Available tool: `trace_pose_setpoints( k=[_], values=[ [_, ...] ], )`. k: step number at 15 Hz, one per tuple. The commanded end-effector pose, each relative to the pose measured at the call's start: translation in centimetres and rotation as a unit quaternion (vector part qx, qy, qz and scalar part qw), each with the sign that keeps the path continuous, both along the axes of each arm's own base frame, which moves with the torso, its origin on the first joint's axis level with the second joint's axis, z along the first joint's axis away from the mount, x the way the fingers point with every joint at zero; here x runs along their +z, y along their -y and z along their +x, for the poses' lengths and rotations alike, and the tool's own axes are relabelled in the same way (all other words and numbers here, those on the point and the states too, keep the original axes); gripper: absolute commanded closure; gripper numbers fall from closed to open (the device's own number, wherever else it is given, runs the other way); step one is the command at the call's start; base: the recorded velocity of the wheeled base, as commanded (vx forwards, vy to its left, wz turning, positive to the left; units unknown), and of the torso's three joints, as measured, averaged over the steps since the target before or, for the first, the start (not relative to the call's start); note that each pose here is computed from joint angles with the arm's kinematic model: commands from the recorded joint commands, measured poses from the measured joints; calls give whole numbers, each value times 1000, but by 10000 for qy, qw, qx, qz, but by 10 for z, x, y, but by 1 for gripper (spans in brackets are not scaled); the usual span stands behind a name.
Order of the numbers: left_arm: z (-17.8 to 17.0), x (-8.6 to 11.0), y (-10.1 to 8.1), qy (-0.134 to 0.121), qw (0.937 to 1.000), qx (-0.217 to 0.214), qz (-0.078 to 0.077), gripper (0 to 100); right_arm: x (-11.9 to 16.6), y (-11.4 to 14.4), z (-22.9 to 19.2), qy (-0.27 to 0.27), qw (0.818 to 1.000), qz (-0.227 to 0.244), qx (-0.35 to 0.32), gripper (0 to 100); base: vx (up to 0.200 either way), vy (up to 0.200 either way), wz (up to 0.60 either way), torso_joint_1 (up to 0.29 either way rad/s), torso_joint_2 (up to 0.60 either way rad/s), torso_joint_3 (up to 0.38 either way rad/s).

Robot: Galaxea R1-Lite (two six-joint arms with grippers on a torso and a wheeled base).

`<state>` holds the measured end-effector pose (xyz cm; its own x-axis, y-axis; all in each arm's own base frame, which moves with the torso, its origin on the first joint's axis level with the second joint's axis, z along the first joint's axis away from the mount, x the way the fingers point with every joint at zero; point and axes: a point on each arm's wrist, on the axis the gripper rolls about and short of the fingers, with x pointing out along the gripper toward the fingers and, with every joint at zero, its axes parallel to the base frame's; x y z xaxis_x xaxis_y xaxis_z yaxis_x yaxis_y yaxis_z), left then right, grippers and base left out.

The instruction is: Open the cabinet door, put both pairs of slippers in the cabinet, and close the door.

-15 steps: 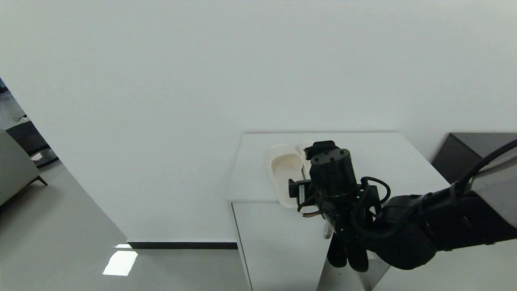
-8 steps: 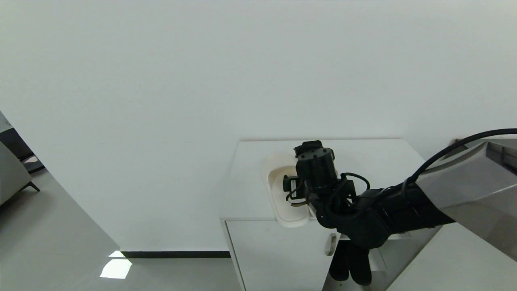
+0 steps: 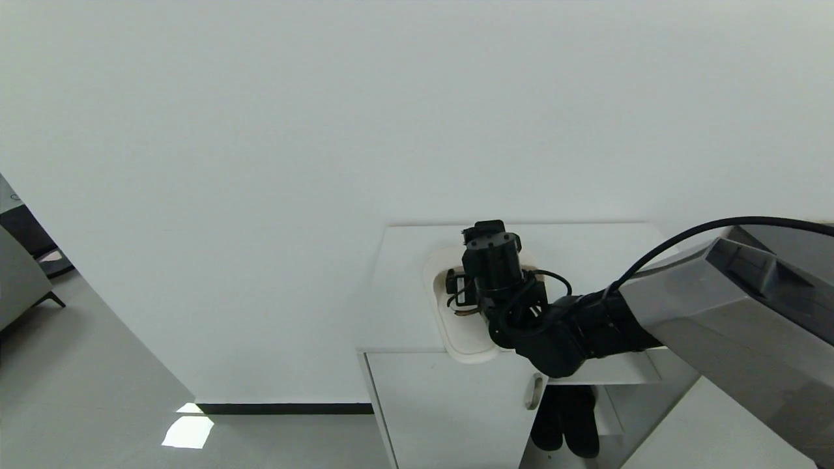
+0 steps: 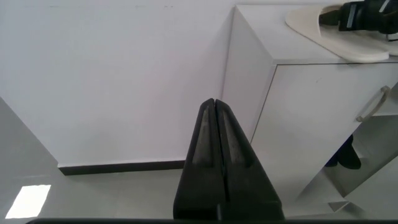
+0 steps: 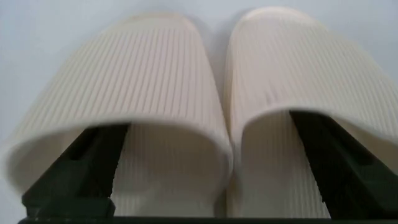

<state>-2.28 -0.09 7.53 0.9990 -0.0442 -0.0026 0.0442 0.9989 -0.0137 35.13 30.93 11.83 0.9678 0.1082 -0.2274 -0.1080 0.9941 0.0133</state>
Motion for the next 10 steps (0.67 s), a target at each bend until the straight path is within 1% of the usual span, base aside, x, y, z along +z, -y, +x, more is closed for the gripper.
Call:
trace_pose_setpoints(
  k=[1, 5, 7, 8, 10],
  values=[
    [0, 0, 0, 5, 10000, -1, -1, 100, -6, -3, 9, 20, 10000, 18, -40, 100, 0, 0, 0, 0, 0, 0],
    [0, 0, 0, -3, 10000, -9, -1, 100, 0, -3, 10, 97, 9999, 18, -56, 100, 0, 0, 0, 0, 0, 0],
    [0, 0, 0, -3, 10000, -1, -1, 100, 10, -1, 8, 160, 9998, 92, -36, 100, 0, 0, 0, 0, 0, 0],
    [0, 0, 0, -3, 10000, -1, -1, 100, 21, 3, 1, 204, 9997, 146, 16, 100, 0, 0, 0, 0, 0, 0],
    [0, 0, 0, -3, 10000, -1, -9, 100, 37, 9, -17, 187, 9989, 229, 351, 100, 0, 0, 0, 0, 0, 0]
  ],
)
